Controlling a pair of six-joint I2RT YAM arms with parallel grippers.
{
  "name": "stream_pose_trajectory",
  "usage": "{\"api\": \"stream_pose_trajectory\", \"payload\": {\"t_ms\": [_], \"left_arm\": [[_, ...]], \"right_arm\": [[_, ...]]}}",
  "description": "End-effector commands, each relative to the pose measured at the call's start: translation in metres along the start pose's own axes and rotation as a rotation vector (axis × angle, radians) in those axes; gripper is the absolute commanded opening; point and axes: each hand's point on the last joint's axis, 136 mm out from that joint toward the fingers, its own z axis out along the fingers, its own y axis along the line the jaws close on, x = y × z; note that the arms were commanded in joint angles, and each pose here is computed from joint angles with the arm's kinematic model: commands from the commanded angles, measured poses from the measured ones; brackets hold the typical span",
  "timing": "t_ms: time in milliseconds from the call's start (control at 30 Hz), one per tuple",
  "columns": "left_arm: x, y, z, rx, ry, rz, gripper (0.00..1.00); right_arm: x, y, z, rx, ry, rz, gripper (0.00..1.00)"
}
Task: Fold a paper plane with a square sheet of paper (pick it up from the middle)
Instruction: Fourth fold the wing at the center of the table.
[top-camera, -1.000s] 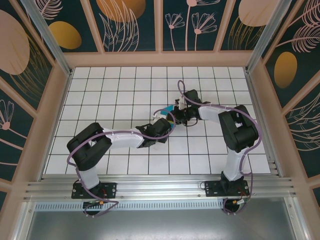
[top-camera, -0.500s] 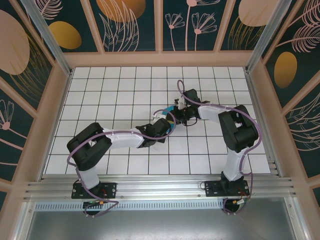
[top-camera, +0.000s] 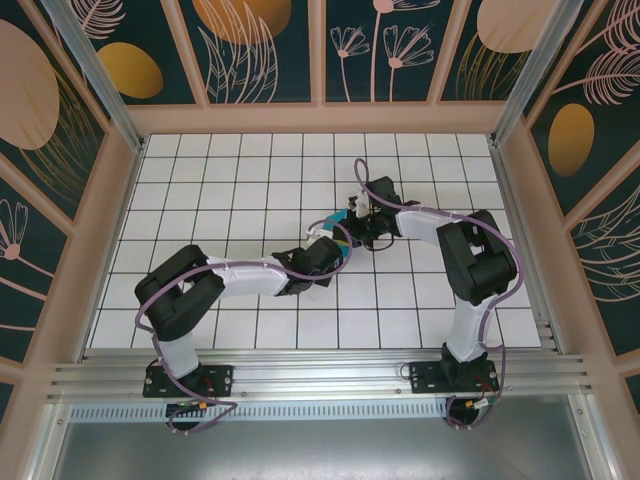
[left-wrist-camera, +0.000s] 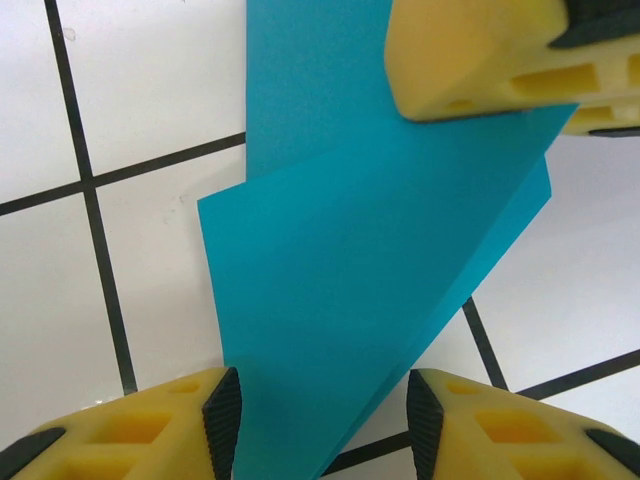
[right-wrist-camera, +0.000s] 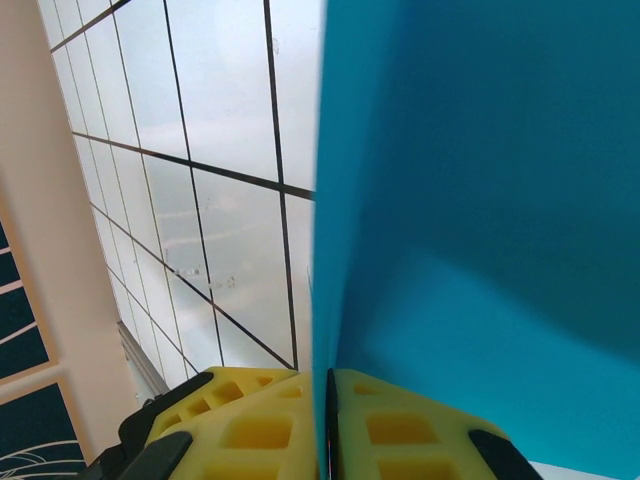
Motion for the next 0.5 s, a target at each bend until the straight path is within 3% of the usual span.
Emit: {"api": "stream_pose_trajectory", "payload": {"t_ms": [0,200,467], "left_arm": [[0.0092,0.003,0.0056,-0.031,0.021,0.036,0.45],[0.0057,0.0046,0.005,-0.046,0.011,0.035,0.36],[0.0031,0.0062,0.0019,-0.052,0.005,0.033,0.41]], "right_arm": [[0.0005,0.0046,0.0009,0.007,0.01,-0.001,0.12],[0.0018,0.0007,0.0019,0.018,0.012,0.002,0.13],[0.0028,-0.0024,0.0034,0.026,0.018,0.005,0.13]]}}
